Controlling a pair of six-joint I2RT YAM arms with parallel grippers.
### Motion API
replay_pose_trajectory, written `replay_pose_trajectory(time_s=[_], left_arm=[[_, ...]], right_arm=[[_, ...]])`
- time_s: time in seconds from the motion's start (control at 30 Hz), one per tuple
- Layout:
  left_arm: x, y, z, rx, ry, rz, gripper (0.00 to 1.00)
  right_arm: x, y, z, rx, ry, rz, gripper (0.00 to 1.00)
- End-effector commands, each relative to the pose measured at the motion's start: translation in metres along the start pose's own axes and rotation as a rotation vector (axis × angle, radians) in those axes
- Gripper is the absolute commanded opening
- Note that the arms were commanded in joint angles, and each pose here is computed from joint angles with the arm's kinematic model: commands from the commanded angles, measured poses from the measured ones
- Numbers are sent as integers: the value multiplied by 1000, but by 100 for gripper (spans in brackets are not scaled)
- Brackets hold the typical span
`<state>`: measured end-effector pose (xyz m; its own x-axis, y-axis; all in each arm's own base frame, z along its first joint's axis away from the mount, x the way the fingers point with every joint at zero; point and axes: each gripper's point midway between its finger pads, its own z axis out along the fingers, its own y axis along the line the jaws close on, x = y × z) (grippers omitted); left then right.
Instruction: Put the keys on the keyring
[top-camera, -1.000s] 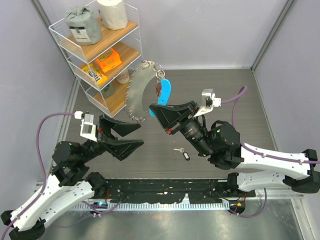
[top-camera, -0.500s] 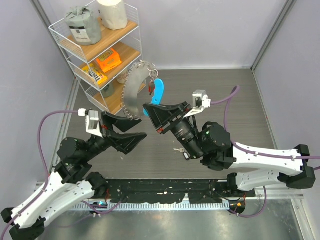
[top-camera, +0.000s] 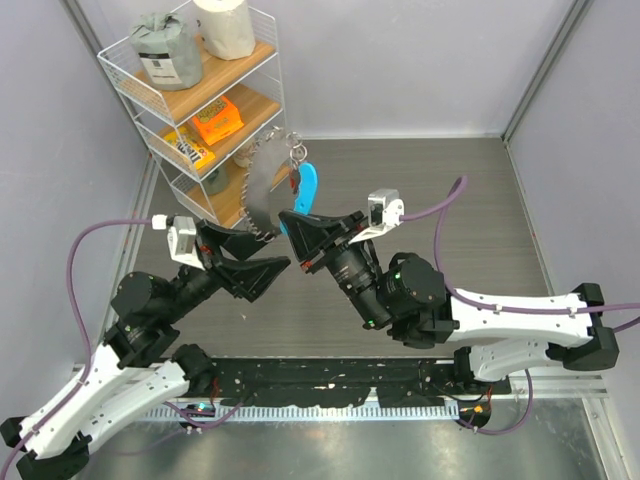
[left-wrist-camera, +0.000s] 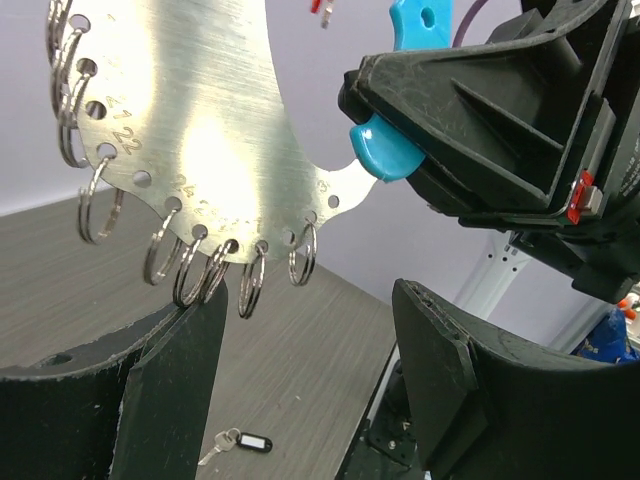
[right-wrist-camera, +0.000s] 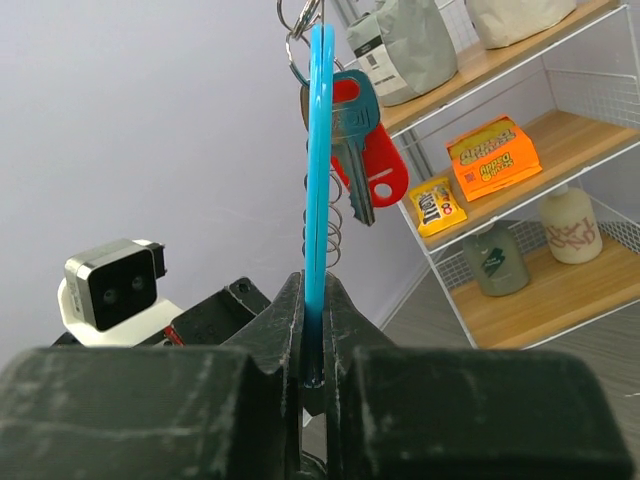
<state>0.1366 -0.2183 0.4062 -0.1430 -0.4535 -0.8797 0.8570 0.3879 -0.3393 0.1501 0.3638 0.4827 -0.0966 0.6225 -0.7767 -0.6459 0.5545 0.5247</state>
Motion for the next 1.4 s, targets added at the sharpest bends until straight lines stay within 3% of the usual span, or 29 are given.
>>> replay_pose_trajectory(time_s=[0.0, 0.57, 1.37], left_arm=[[-25, -9, -1, 15, -49, 50, 73], [-28, -38, -17, 126, 3, 10, 73], [-17, -25, -15, 45, 85, -8, 73]], right_arm=[[-30, 1, 6, 51, -69, 25, 6], [-25, 1, 12, 96, -64, -1, 6], [-18, 7, 21, 140, -63, -73, 6]])
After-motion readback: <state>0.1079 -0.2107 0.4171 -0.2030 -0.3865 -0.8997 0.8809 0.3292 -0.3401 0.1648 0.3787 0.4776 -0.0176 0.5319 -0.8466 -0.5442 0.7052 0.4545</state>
